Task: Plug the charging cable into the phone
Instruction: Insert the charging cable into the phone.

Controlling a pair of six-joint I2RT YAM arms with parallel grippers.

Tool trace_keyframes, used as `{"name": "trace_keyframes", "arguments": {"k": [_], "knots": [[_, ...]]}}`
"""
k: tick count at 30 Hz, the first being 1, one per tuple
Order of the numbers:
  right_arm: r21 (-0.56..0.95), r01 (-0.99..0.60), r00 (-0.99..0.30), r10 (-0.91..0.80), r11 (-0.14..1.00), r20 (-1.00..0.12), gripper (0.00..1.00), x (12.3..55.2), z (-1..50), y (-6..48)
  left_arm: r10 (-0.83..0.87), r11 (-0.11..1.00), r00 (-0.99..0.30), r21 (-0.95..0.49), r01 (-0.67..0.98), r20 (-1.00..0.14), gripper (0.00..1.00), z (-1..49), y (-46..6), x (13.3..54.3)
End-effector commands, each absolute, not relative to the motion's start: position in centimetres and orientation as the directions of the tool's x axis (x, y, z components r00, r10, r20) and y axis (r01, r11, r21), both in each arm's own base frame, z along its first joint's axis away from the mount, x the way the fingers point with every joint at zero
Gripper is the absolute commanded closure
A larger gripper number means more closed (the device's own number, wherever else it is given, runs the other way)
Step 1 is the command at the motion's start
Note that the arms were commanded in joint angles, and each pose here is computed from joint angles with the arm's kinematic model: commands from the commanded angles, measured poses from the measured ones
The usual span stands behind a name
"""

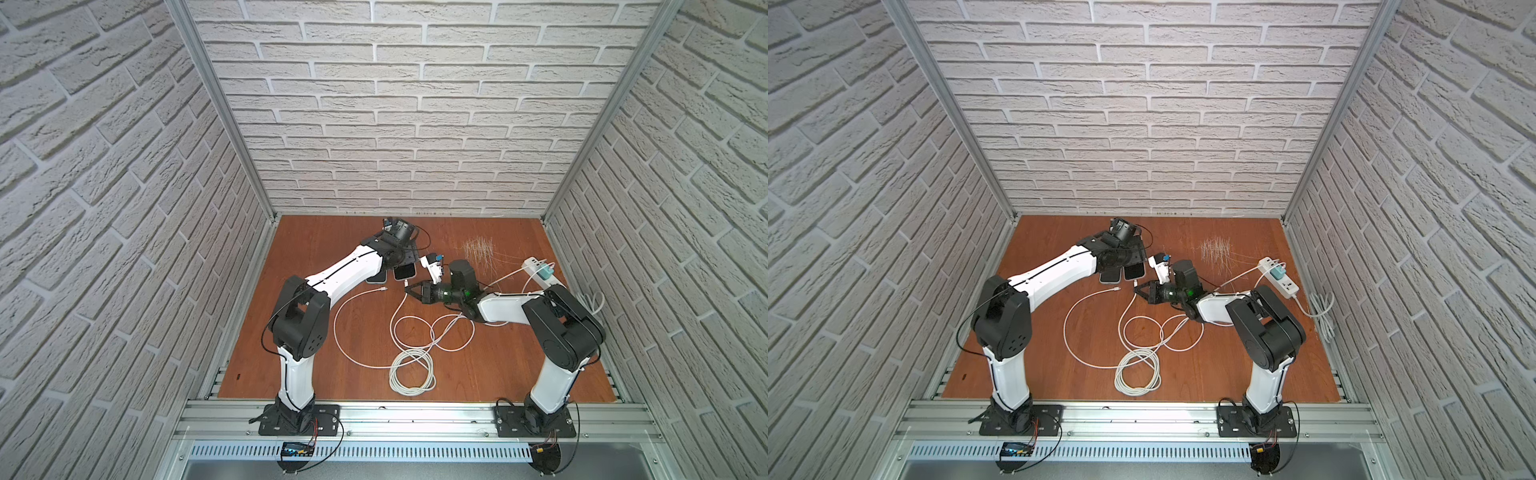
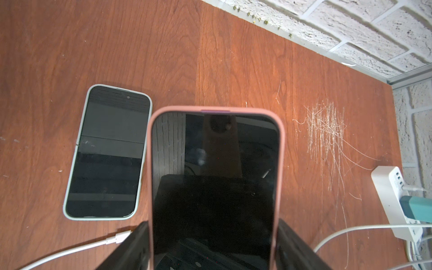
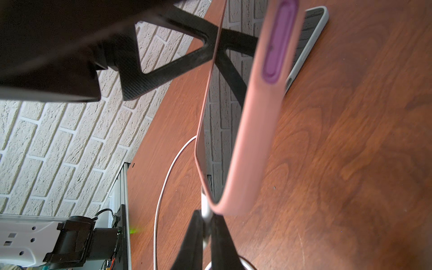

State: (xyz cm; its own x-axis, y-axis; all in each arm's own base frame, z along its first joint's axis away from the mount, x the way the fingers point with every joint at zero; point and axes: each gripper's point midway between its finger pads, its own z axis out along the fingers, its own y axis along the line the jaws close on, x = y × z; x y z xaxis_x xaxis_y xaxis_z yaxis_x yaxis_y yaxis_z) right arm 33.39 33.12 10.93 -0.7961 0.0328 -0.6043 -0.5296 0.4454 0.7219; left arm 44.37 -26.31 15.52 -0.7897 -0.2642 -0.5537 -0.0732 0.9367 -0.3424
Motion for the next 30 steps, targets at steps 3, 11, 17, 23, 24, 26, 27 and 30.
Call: {"name": "trace_keyframes", "arguments": {"k": [3, 11, 17, 23, 24, 26, 27, 30], "knots": [[0.719, -0.560, -0.777, 0.040, 0.411, -0.628, 0.96, 33.3, 12.3, 33.5, -0.286, 0.914, -0.740, -0.406, -0.018, -0.609, 0.67, 18.9, -27.0, 44.7], [0.722, -0.554, -0.780, 0.044, 0.414, -0.624, 0.97, 33.4, 12.2, 33.4, -0.281, 0.909, -0.744, -0.417, -0.004, -0.606, 0.67, 18.9, -27.1, 43.9], [0.724, -0.554, -0.780, 0.046, 0.411, -0.624, 0.97, 33.4, 12.3, 33.4, -0.274, 0.910, -0.750, -0.415, 0.001, -0.602, 0.67, 18.5, -27.1, 43.2], [0.727, -0.551, -0.781, 0.055, 0.410, -0.622, 0.97, 33.6, 12.3, 33.2, -0.255, 0.915, -0.772, -0.403, 0.001, -0.582, 0.67, 17.0, -27.3, 41.7], [0.727, -0.551, -0.780, 0.056, 0.409, -0.623, 0.97, 33.6, 12.3, 33.2, -0.252, 0.915, -0.776, -0.403, 0.003, -0.579, 0.67, 16.8, -27.3, 41.4], [0.728, -0.551, -0.780, 0.057, 0.408, -0.623, 0.97, 33.6, 12.4, 33.2, -0.245, 0.917, -0.781, -0.399, 0.006, -0.574, 0.67, 16.5, -27.4, 40.9], [0.728, -0.550, -0.781, 0.058, 0.409, -0.622, 0.97, 33.6, 12.3, 33.2, -0.243, 0.917, -0.784, -0.398, 0.006, -0.572, 0.67, 16.4, -27.3, 40.7], [0.729, -0.551, -0.780, 0.060, 0.407, -0.623, 0.96, 33.6, 12.4, 33.2, -0.237, 0.918, -0.789, -0.396, 0.009, -0.567, 0.67, 16.2, -27.3, 40.1]]}}
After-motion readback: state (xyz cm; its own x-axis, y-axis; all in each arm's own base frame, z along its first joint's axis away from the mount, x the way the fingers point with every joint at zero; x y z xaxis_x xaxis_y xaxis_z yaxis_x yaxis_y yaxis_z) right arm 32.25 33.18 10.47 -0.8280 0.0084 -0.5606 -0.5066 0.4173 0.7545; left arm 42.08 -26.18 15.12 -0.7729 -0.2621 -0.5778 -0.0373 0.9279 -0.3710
